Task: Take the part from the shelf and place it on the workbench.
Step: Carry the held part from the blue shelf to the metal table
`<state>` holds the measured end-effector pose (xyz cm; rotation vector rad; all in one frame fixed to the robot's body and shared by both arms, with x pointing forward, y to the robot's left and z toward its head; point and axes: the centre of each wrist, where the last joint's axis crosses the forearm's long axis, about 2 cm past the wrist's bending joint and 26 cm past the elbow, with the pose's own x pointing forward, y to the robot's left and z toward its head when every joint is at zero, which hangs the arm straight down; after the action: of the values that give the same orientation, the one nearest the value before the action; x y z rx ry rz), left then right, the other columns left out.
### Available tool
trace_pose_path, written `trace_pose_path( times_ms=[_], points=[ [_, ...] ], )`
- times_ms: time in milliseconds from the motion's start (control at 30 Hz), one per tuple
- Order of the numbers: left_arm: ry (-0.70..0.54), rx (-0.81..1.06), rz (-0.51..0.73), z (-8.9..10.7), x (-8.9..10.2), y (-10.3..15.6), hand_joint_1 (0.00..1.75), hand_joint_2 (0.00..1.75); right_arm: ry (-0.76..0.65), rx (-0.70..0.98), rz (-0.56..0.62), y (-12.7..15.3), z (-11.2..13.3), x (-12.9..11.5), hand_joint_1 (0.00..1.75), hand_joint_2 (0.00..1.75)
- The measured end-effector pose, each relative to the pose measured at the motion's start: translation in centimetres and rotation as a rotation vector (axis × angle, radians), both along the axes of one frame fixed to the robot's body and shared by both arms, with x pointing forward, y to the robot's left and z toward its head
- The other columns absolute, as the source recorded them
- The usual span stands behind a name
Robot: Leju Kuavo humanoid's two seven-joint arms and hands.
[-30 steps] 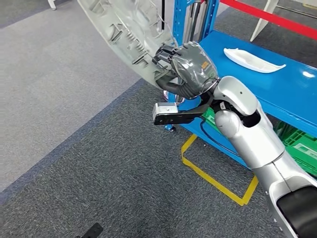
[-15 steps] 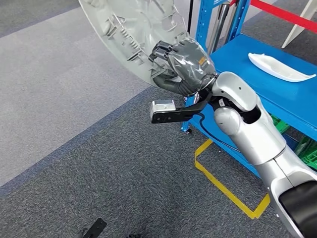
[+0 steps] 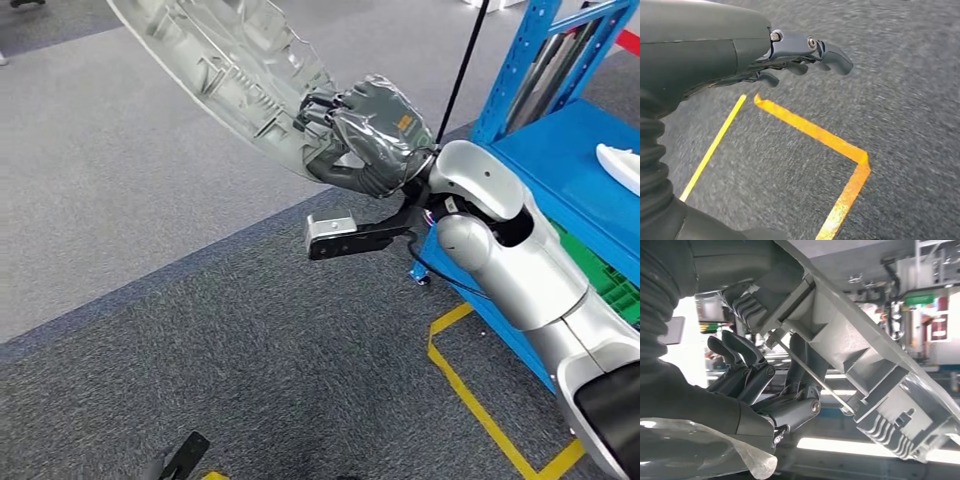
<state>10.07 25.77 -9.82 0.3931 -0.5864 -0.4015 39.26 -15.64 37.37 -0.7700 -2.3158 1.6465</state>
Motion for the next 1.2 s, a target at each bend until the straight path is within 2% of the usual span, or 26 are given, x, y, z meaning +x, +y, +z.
trace_pose_path(
  times_ms=[367, 1200],
  points=[
    [0.012, 0.005, 0.022, 0.0, -0.3, -0.2, 0.00, 1.75, -0.027, -0.012, 0.016, 0.6, 1.2, -0.3, 1.75, 1.75],
    [0.025, 0.010, 0.027, -0.1, -0.6, -0.4, 0.00, 1.75, -0.018, -0.039, 0.038, 1.6, 0.5, -0.9, 1.75, 1.75]
  ],
)
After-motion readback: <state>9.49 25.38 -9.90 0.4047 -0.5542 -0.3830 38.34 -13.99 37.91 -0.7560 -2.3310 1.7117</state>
